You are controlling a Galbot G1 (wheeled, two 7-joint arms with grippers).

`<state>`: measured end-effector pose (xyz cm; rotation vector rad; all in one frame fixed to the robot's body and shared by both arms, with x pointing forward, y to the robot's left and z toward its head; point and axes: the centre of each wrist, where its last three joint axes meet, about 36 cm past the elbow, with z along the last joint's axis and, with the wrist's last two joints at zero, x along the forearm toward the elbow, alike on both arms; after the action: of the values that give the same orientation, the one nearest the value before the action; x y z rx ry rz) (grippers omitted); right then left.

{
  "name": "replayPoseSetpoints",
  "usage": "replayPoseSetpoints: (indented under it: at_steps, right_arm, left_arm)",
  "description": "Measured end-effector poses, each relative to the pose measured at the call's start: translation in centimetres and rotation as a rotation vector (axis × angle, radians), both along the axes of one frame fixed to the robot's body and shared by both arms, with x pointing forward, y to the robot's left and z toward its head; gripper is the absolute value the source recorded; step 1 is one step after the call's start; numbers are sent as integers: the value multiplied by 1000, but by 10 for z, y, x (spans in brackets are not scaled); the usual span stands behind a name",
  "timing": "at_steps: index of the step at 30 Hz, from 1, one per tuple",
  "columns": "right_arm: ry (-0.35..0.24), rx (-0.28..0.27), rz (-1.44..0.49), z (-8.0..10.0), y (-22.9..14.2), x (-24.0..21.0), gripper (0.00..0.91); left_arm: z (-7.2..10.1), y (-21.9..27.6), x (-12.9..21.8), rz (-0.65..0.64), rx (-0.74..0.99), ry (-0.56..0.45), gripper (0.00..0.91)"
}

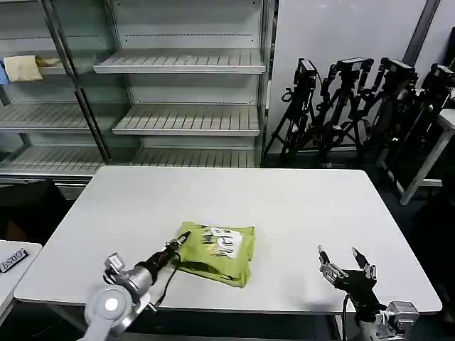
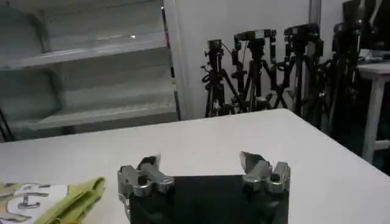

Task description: Fold and organize the clothes.

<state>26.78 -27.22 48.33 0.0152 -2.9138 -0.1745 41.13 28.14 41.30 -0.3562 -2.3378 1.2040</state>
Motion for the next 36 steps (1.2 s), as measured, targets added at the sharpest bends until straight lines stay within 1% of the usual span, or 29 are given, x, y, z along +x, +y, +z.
replayPoseSetpoints:
  at_steps: [3,6,9,13,15,16,18,19,20,21,23,26,29,30,31,33,34,36]
  right_arm:
    - [-3,6,8,0,1,3,907]
    - [-8,13,17,0,2,6,907]
    - [-14,21,26,-1,4,11,907]
    - [-26,37,42,-2,10,17,907]
    - [-30,46,50,-3,13,19,907]
    - [-31,49,53,-4,14,19,907]
    - [-31,53,59,-6,16,20,907]
    - [-32,54,61,-6,17,20,907]
    - [-35,53,63,-6,17,20,907]
    - [-37,50,65,-7,17,20,907]
    - [-39,46,64,-8,17,19,907]
    - [-42,41,59,-9,16,18,907]
    - [-40,33,53,-10,15,17,907]
    - [-39,31,52,-10,14,16,907]
    - [-39,29,50,-9,13,15,907]
    - [-38,25,45,-9,12,14,907]
    - [-39,23,44,-8,12,13,907]
    - [-39,20,40,-7,12,12,907]
  left_arm:
    - [16,26,2,39,47,-28,20]
    - [39,66,5,96,127,-65,20]
    - [72,113,5,157,246,-113,20]
    - [132,168,-1,220,443,-197,20]
    - [161,181,-5,229,541,-242,20]
    - [173,183,-7,229,584,-264,20]
    - [191,180,-12,216,681,-307,20]
    - [194,175,-15,204,727,-321,20]
    - [195,170,-17,191,771,-332,20]
    - [191,164,-20,179,823,-340,20]
    - [176,153,-24,157,915,-340,20]
    - [135,136,-27,134,1054,-340,20]
    - [83,112,-32,81,1165,-339,20]
    - [67,101,-35,52,1200,-349,20]
    - [55,91,-39,26,1231,-363,20]
    - [35,67,-47,-30,1279,-400,20]
    - [29,55,-51,-58,1293,-424,20]
    - [22,31,-58,-109,1313,-481,20]
